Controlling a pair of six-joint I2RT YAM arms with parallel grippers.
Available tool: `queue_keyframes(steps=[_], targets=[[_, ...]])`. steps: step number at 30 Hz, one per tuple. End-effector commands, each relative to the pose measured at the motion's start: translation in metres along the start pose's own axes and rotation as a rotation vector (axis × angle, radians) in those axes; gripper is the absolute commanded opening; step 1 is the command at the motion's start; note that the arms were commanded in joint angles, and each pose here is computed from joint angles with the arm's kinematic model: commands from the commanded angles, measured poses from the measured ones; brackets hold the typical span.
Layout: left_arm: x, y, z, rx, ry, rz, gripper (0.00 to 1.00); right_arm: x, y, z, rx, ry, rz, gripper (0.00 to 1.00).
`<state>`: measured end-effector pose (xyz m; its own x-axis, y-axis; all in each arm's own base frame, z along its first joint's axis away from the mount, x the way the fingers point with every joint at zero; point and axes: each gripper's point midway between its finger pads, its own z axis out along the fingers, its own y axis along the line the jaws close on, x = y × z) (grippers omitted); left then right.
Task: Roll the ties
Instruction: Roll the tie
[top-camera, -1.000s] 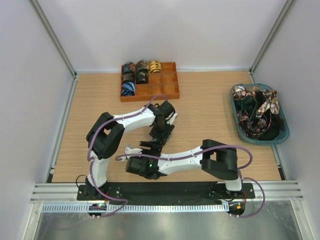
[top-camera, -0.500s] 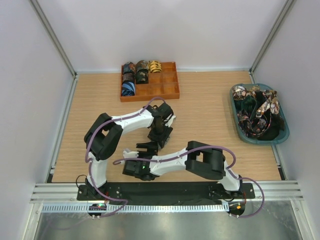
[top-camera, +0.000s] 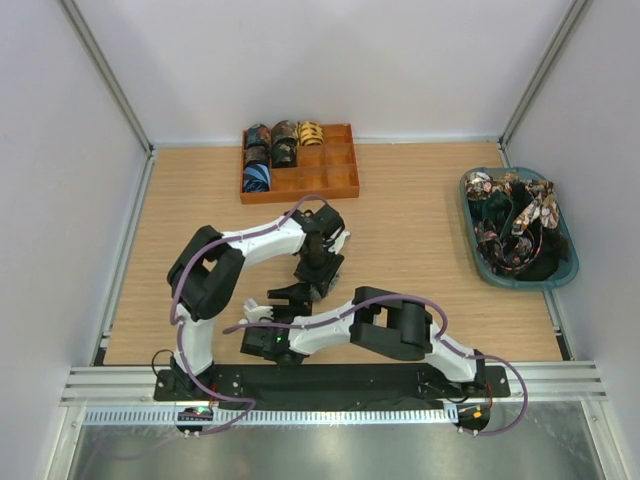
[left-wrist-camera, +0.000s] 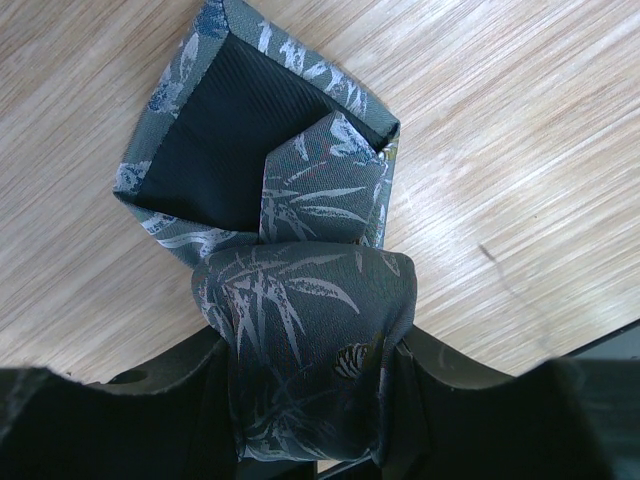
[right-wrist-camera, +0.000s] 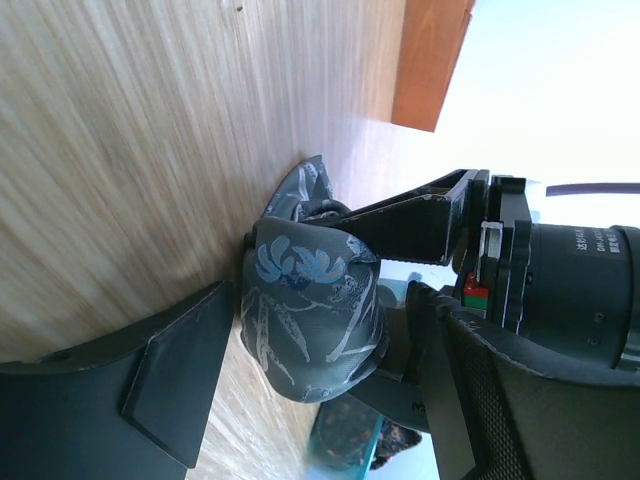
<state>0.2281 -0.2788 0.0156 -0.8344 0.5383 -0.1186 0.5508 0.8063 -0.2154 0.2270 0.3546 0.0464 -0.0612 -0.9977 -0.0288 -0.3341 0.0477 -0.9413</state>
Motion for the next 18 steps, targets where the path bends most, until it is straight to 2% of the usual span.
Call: queue_keyframes(steps=[1,7,11,18], targets=[[0.085,0.008,0.018,-0.025,0.318,-0.05,0.24,0.008,0.012,0.019,-0.024,0.05,0.01,0.8],[0.085,0.005,0.011,-0.014,0.319,-0.058,0.23,0.018,0.032,0.021,-0.073,0.093,-0.016,0.75],[0.088,0.004,0.012,-0.013,0.338,-0.061,0.23,0.021,0.044,0.023,-0.085,0.115,-0.051,0.63],[0.097,0.007,0.007,-0.028,0.358,-0.061,0.23,0.027,0.046,0.029,-0.071,0.151,-0.059,0.63]])
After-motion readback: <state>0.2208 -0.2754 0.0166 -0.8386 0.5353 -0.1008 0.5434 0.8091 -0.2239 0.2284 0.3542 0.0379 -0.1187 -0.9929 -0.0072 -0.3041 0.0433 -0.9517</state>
